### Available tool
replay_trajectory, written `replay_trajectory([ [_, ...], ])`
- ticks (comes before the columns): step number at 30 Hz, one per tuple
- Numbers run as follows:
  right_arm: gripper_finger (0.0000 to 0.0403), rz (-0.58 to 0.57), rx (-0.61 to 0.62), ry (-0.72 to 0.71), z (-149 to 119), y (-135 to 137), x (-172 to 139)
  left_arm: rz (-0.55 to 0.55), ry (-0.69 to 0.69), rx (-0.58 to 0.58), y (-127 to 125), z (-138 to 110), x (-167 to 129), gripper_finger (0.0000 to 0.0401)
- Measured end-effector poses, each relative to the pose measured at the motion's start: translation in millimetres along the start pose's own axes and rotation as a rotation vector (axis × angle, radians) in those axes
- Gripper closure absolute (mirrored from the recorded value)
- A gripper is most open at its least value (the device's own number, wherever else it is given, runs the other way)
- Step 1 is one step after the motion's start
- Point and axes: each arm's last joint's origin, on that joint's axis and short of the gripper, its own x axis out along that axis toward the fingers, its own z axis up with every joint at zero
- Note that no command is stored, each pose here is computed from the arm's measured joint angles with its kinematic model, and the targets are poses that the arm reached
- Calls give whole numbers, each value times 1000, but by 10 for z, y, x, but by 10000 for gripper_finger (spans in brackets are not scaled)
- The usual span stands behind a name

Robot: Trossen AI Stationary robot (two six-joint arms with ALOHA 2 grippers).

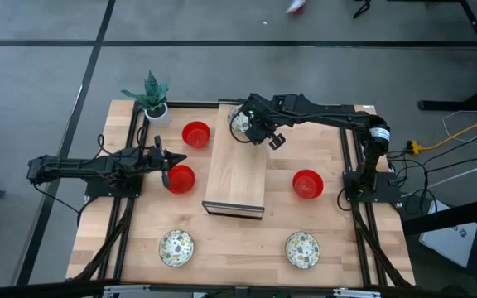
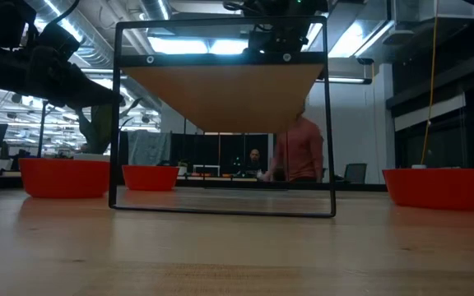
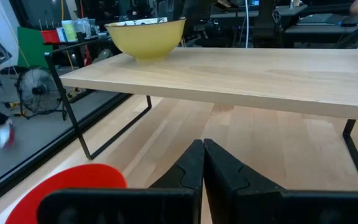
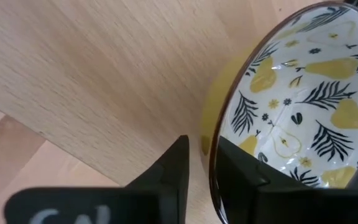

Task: Pick & Place Mini bowls
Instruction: Put the top white patterned bowl on the shelf, then stack the right white patterned bowl on top of the white patterned bowl on the shelf

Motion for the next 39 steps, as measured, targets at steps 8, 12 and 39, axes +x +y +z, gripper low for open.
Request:
replay_trajectory([
  [8,306,-20,12,37,-10,-7,0,0,0,0,0,0,0,397],
  [12,289,-26,24,36,-8,-12,0,0,0,0,0,0,0,397],
  [39,202,-80,40,-5,83,36,-228,0,1,0,0,0,0,397],
])
